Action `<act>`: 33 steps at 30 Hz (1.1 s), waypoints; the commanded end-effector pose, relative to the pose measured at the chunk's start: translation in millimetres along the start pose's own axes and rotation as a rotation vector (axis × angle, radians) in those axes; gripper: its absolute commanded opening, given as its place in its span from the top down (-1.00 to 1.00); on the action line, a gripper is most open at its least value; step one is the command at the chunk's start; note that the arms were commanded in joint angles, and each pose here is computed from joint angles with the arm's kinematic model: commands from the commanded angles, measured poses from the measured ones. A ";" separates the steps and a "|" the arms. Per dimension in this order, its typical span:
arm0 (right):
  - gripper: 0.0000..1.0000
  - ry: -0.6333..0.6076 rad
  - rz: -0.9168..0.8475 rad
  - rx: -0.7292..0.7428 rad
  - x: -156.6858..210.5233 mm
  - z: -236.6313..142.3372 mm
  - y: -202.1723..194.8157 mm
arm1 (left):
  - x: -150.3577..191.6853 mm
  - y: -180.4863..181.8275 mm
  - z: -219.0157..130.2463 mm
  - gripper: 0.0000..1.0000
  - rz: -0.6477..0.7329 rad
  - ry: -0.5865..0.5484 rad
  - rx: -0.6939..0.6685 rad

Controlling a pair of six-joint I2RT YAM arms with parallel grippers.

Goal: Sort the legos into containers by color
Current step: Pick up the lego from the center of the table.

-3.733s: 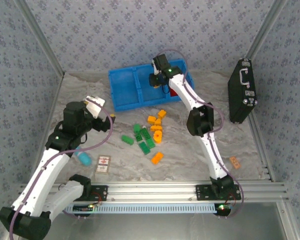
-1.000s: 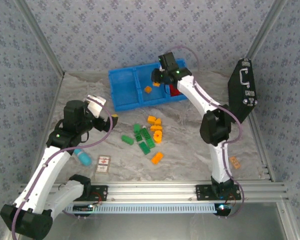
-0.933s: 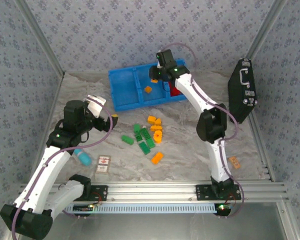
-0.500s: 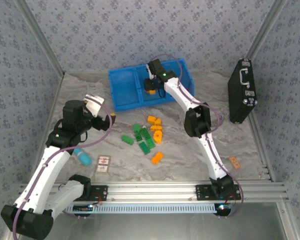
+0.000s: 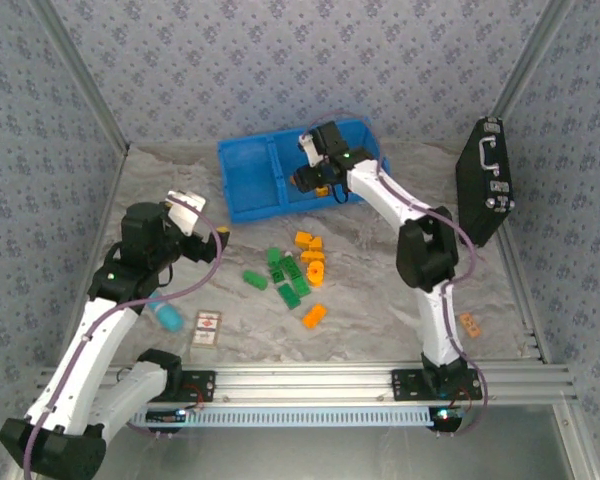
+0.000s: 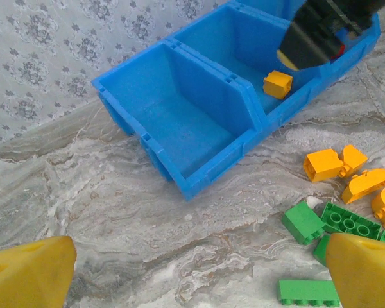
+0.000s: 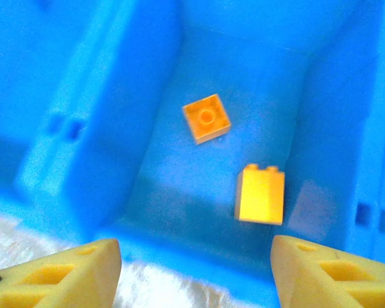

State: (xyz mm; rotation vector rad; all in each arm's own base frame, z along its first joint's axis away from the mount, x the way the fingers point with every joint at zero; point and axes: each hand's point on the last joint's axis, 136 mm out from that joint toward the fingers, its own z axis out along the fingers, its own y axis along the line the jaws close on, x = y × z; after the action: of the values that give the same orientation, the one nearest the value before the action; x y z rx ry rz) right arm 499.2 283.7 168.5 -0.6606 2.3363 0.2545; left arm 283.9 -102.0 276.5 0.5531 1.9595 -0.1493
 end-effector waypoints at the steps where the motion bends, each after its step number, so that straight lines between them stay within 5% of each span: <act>1: -0.24 -0.095 -0.154 -0.136 -7.0 -31.2 40.7 | -16.3 2.4 -11.9 -1.00 0.008 -0.052 -0.008; 14: -0.19 0.089 -0.415 -0.301 58.9 -49.5 95.9 | -18.7 -3.6 -11.9 -1.00 -0.003 -0.061 0.029; 33: -0.28 0.361 -0.537 -0.191 139.6 -0.7 102.3 | -16.6 -6.3 -8.1 -1.00 -0.008 -0.051 0.045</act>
State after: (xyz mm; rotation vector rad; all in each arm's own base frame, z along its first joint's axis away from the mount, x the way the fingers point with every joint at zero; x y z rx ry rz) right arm 361.8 326.3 95.5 -1.4493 2.3217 0.2033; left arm 280.3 -106.5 279.6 0.5663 1.9454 -0.1833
